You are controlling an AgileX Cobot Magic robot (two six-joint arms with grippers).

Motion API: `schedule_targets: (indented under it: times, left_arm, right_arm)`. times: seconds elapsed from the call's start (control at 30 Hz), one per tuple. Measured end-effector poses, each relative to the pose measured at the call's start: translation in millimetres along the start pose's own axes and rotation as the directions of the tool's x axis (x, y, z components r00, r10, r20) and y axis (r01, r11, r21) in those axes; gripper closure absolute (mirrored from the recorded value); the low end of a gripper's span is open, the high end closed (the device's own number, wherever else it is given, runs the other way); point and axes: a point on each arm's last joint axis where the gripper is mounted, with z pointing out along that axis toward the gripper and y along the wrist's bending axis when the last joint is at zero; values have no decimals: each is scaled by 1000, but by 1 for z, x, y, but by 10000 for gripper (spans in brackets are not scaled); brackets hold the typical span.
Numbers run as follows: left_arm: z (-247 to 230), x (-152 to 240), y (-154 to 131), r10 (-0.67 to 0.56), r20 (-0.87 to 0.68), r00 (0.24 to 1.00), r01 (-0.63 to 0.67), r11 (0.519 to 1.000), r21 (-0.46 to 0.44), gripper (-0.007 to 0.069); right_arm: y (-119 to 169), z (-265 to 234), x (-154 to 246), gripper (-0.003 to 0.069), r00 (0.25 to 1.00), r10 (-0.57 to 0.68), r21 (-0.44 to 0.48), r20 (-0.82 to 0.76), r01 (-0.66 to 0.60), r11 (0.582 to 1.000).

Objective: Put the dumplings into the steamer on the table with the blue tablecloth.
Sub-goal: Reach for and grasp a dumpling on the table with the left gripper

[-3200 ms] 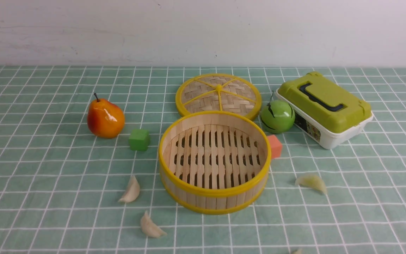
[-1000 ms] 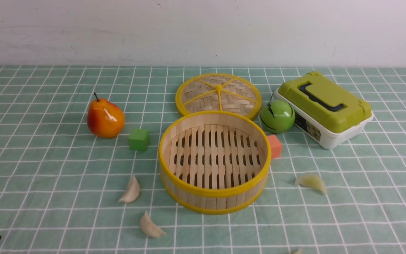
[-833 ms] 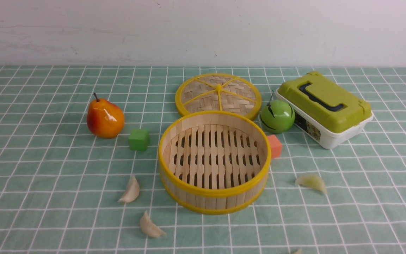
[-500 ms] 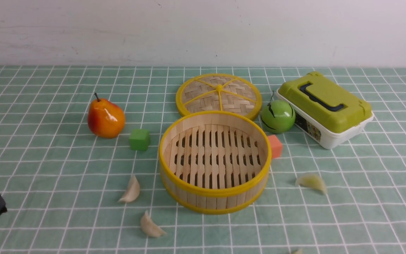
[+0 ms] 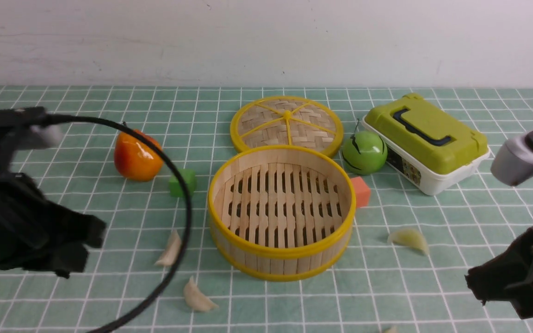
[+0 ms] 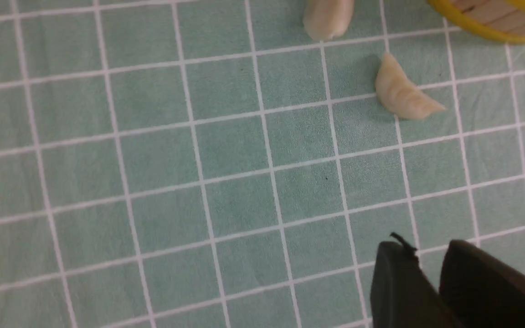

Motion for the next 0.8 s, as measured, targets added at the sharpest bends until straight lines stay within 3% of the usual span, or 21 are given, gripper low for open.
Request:
schedule_targets:
  times: [0.07, 0.1, 0.23, 0.33, 0.53, 0.73, 0.8]
  left_arm:
    - [17, -10, -8, 44, -34, 998, -44, 999, -12, 365]
    - [32, -18, -14, 55, -54, 997, -56, 998, -20, 287]
    - [68, -41, -21, 18, -90, 996, -21, 999, -42, 113]
    - [99, -58, -18, -1, -128, 992, -8, 997, -72, 41]
    - [159, -82, 2, -65, -184, 981, 44, 992, -115, 54]
    - [191, -89, 6, -80, -153, 985, 64, 992, -105, 139]
    - [199, -87, 3, -71, -169, 983, 54, 993, -101, 205]
  right_arm:
    - [0, 0, 0, 676, 1000, -3, 1, 1, 3, 1000]
    - [0, -1, 0, 676, 1000, -7, 6, 3, 7, 1000]
    - [1, -6, 2, 673, 1000, -22, 20, 12, 22, 1000]
    - [2, -9, 3, 671, 999, -27, 20, 21, 26, 999]
    - [3, -9, 5, 669, 1000, -29, 17, 3, 29, 999]
    - [2, -9, 6, 662, 1000, -32, 21, 0, 32, 999]
    - [2, -9, 6, 661, 999, -35, 27, -2, 35, 999]
